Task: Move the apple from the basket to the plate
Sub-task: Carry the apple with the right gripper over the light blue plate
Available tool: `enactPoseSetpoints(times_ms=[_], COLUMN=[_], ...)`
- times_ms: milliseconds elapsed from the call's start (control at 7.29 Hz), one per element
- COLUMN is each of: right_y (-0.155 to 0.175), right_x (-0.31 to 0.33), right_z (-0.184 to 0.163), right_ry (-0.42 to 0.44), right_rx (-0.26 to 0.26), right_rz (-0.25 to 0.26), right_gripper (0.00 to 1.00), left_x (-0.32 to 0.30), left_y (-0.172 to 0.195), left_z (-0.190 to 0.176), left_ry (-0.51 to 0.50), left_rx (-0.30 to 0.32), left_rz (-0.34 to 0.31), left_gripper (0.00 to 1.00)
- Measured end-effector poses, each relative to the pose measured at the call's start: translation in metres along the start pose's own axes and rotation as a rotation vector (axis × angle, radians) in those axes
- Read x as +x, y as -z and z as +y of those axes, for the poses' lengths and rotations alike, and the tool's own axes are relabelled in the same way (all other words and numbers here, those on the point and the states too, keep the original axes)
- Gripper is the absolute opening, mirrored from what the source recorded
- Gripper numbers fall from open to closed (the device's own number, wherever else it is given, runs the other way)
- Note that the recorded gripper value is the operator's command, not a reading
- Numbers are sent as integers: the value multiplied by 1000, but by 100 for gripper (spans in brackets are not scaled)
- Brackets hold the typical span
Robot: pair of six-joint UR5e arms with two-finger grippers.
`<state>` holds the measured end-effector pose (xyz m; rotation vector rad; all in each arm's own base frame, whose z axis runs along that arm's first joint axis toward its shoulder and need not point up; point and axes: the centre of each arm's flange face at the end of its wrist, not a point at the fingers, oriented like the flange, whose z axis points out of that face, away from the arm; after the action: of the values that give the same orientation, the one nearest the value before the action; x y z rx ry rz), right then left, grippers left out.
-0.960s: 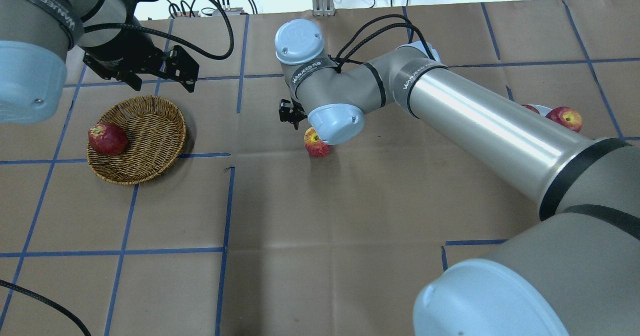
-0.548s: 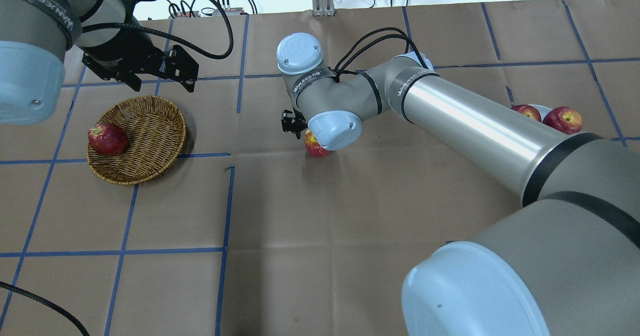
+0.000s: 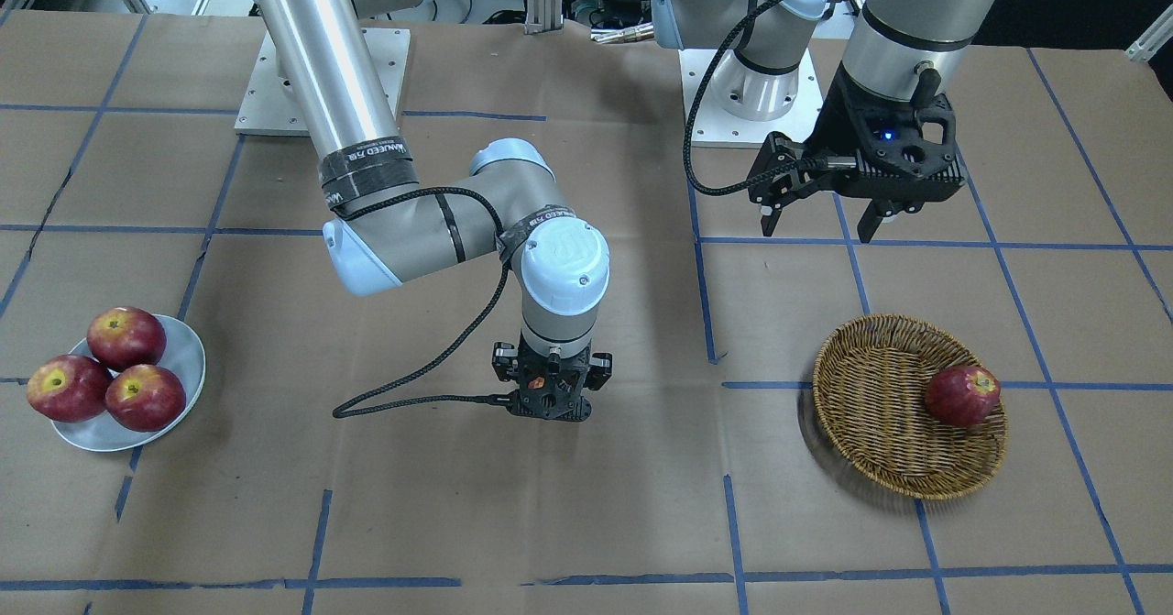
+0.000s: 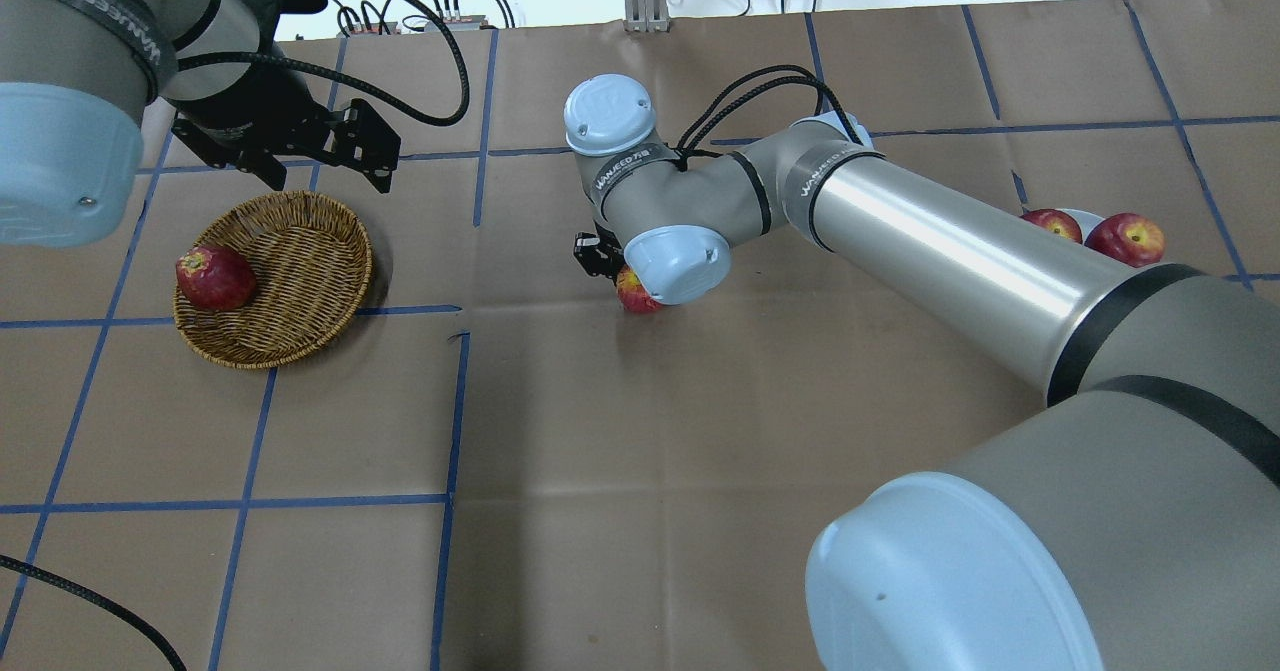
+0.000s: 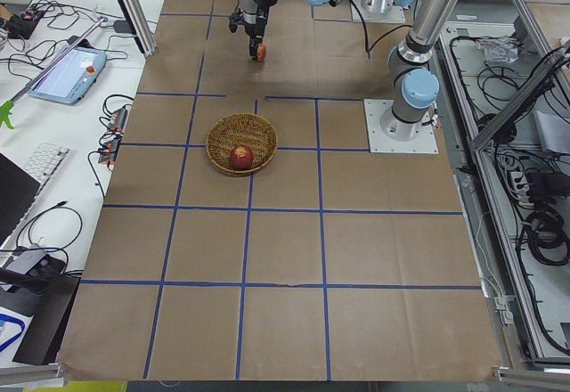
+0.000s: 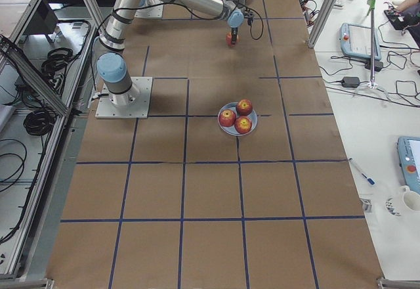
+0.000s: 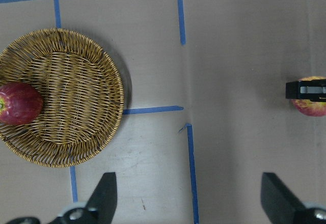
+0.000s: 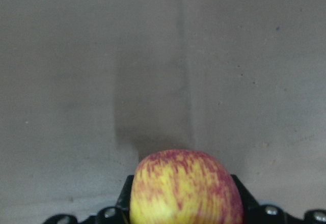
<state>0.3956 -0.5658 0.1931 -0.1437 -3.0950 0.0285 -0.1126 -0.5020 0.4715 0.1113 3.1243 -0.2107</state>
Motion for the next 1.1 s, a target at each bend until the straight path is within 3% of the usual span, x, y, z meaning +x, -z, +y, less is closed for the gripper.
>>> enactPoseSetpoints(times_ms=[274,548,823,1097], right_y=[28,84,151,183], right_x=[11,58,162,294], right_z=[-5,-17,-35,-40], right_ry=[-15,-16,22,99], right_rx=[25,33,12,2], right_rz=[-11,-13,3,11], right_gripper=[54,54,54,54], left_x=[0,1,3,5], left_y=[-4,-6,-5,-2], left_z=[1,2,2,4], left_ry=[21,37,39,40], left_rx=[-18,-35,-35,-33], left_rz=[2,10,14,11], left_gripper=[99,99,99,99])
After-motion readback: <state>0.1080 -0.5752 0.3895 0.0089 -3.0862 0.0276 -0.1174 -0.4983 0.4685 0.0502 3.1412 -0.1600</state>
